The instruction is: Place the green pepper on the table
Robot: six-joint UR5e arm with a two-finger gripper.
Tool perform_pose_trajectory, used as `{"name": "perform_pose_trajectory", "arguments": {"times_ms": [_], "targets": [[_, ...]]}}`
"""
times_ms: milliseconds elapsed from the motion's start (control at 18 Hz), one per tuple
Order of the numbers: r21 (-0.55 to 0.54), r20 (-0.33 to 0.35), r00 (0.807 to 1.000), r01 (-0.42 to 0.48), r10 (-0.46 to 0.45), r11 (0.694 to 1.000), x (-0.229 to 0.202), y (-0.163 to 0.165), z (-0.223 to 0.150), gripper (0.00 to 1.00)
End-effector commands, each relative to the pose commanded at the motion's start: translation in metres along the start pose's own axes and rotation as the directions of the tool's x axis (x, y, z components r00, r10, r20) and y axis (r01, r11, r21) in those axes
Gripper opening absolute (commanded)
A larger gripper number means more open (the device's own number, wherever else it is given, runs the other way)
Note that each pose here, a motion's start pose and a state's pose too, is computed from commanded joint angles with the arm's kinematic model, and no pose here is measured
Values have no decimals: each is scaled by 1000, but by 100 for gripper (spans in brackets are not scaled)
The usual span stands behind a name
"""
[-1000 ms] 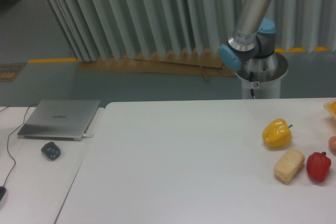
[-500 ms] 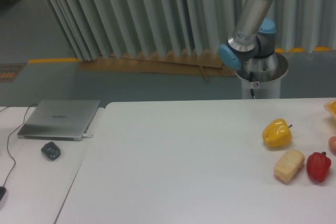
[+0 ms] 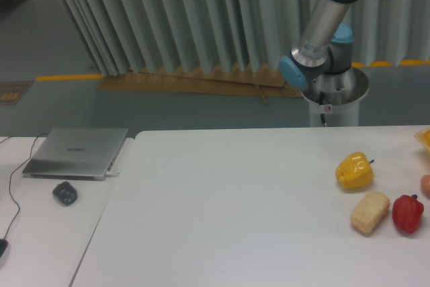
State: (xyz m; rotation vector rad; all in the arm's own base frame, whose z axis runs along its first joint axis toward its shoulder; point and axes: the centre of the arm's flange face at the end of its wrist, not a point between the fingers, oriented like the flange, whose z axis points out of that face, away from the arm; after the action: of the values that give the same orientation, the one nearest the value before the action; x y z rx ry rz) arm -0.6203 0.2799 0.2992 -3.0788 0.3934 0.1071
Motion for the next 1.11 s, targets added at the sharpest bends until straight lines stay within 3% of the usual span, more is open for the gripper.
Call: {"name": "perform_pose_trajectory", "arguments": {"times_ms": [1111], "targets": [[-2,-7,1000,-12,12,1000,-6,12,12,99]]}}
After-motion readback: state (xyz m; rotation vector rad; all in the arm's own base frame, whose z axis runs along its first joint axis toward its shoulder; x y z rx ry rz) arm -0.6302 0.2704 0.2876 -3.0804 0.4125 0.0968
